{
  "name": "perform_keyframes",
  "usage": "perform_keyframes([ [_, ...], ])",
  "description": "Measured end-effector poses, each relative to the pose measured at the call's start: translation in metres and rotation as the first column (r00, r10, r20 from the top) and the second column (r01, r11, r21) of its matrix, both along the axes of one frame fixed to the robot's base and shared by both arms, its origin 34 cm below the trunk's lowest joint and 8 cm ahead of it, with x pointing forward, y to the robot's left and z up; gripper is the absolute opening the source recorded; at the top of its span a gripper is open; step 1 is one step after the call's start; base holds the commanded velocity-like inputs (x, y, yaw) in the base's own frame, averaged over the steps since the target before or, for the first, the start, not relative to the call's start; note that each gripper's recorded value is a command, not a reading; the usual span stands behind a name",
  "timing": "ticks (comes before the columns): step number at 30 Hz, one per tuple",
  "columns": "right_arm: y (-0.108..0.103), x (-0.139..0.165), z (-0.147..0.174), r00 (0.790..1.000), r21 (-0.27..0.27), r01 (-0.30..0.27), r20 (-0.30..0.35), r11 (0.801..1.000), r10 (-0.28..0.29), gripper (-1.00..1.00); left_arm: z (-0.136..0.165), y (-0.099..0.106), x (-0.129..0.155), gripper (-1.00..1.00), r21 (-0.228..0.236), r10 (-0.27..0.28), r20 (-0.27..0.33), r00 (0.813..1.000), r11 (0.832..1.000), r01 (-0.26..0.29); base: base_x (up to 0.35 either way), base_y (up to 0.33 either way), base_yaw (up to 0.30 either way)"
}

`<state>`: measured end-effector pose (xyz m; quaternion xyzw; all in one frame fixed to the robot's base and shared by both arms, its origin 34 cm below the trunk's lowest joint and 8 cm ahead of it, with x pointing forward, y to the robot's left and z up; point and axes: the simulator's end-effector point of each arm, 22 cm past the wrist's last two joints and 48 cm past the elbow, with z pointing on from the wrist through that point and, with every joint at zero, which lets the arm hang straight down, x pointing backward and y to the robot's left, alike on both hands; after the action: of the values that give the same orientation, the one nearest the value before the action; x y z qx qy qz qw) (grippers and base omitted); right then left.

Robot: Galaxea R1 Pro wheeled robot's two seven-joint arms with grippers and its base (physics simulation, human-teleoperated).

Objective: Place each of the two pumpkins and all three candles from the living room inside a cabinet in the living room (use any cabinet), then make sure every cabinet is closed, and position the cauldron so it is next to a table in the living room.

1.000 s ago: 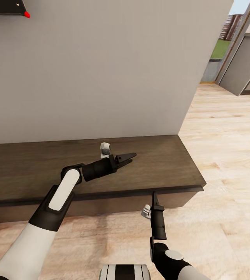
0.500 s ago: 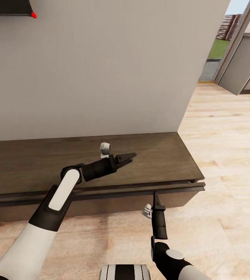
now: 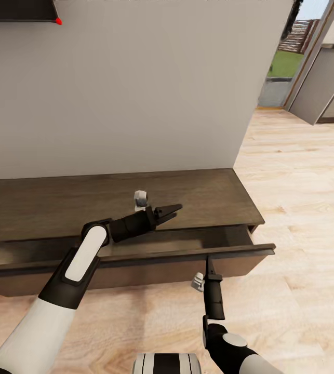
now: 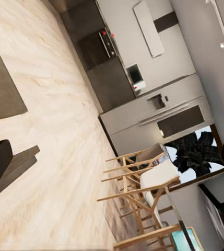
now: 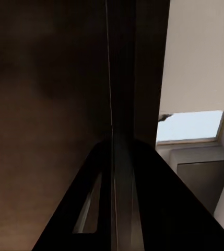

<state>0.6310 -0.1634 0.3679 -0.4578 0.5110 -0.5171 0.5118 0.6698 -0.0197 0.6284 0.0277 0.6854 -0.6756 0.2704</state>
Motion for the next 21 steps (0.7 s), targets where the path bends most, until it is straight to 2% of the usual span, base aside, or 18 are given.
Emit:
perform_keyframes([
  [21,-0.012,0.001,0.000,0.999,0.005,0.037,0.002,0.999,-0.037,-1.00,0.000,0.000,0.000,1.00,0.000,0.000,0.000,1.000,1.000,0.000,-0.333,0.000,0.000],
])
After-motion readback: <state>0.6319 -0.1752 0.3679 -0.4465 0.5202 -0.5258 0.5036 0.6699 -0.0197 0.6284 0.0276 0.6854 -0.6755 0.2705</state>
